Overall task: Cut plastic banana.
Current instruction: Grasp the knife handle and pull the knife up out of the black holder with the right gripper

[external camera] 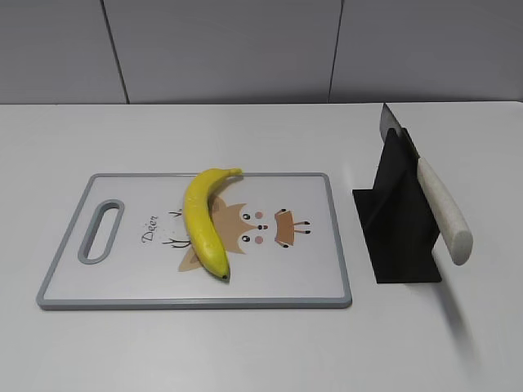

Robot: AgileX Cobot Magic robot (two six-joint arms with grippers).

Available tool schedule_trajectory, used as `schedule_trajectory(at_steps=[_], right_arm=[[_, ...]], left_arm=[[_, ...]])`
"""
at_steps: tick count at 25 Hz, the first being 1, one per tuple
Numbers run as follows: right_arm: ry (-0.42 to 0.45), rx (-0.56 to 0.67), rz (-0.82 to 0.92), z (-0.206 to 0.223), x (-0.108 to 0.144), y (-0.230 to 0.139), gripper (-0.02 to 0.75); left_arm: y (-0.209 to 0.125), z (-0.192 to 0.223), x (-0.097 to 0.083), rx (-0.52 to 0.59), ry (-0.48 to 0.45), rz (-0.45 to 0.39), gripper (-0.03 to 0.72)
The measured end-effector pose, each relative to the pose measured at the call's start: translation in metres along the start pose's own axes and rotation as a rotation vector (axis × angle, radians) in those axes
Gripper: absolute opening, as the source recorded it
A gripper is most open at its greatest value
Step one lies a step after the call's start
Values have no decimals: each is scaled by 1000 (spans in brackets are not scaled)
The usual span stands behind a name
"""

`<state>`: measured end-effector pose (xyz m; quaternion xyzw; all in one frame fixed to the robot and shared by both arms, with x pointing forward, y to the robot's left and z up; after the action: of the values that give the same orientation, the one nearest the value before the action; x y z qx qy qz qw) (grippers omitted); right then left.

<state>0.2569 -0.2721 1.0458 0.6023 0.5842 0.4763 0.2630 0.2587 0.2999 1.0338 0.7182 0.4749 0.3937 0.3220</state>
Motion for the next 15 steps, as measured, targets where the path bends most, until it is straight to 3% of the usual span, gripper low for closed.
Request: schedule_trajectory(at_steps=[8, 15], right_arm=[[0, -6, 13, 1, 0, 2, 576], [-35, 130, 41, 19, 2, 33, 576]], left_arm=[[0, 0, 0, 0, 0, 0, 558], [0, 0, 0, 0, 0, 0, 558]])
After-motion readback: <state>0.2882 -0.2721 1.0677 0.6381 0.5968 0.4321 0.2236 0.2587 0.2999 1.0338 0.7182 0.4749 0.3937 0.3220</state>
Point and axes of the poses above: a point on each arm's last joint axis where the gripper is mounted, z pointing out along that axis toward the gripper, x along the wrist's bending axis when the last joint is at zero, y = z × x, the point moved 3 cm from there along z, pointing out along that axis toward the gripper, and after that the axes turned 13 degrees about z, right-handed, at the moved point
